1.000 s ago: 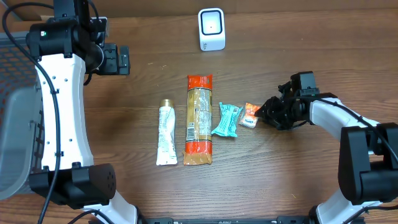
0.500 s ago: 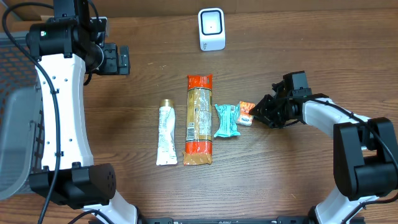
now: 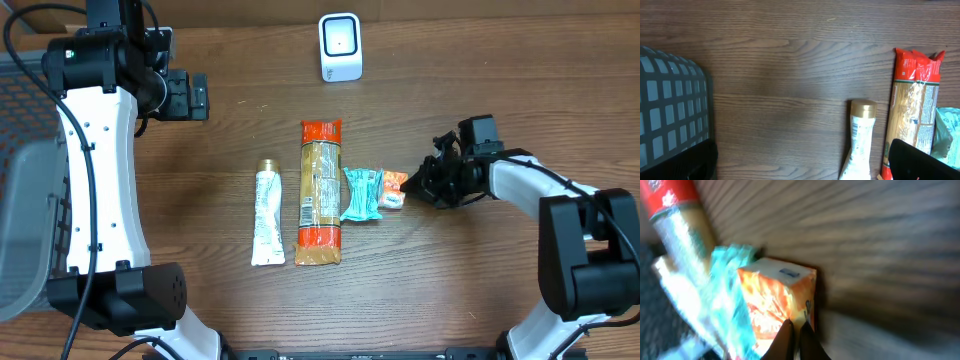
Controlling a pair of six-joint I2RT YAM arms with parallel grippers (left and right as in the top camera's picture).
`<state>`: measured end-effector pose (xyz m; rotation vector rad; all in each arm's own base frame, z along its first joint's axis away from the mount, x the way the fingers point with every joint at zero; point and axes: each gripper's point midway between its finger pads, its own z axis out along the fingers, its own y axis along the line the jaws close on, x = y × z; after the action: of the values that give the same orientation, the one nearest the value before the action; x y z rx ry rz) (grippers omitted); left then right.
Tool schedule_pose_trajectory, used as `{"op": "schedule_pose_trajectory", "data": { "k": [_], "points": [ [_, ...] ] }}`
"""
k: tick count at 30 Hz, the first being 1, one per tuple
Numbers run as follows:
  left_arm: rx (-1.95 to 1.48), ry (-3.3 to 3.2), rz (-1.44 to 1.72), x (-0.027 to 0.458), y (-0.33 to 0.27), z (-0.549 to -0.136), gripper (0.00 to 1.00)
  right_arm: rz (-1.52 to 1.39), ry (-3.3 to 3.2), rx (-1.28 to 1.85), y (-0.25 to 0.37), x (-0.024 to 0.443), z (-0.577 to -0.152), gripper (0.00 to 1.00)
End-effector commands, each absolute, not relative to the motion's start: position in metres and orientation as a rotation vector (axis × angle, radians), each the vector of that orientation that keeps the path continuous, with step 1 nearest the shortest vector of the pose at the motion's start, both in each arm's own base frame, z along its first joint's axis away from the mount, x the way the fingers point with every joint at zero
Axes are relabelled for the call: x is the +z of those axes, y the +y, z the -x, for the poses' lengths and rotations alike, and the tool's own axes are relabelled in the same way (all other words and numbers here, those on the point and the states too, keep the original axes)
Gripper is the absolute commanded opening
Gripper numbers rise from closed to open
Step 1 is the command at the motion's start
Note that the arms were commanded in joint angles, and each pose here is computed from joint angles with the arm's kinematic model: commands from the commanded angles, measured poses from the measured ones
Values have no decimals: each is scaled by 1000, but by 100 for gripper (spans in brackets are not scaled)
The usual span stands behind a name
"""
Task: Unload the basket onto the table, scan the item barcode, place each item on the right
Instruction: 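Move the right gripper over the orange packet and lower onto it, then close the right gripper on the orange packet and adjust its grip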
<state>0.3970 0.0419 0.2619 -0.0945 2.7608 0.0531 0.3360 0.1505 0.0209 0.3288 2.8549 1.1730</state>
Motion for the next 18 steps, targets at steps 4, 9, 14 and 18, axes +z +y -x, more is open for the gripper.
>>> {"op": "schedule_pose_trajectory", "data": {
  "k": [4,9,14,18],
  "points": [
    [65,2772,70,259,43,-398,100,69,2533,1535,139,79,-345,4],
    [65,2772,70,259,43,-398,100,119,2427,1620,122,92,-336,4],
    [65,2772,70,259,43,-398,100,117,2396,1677,122,98,-330,4],
    [65,2772,70,259,43,-398,100,150,2237,1833,131,124,-331,4]
  ]
}}
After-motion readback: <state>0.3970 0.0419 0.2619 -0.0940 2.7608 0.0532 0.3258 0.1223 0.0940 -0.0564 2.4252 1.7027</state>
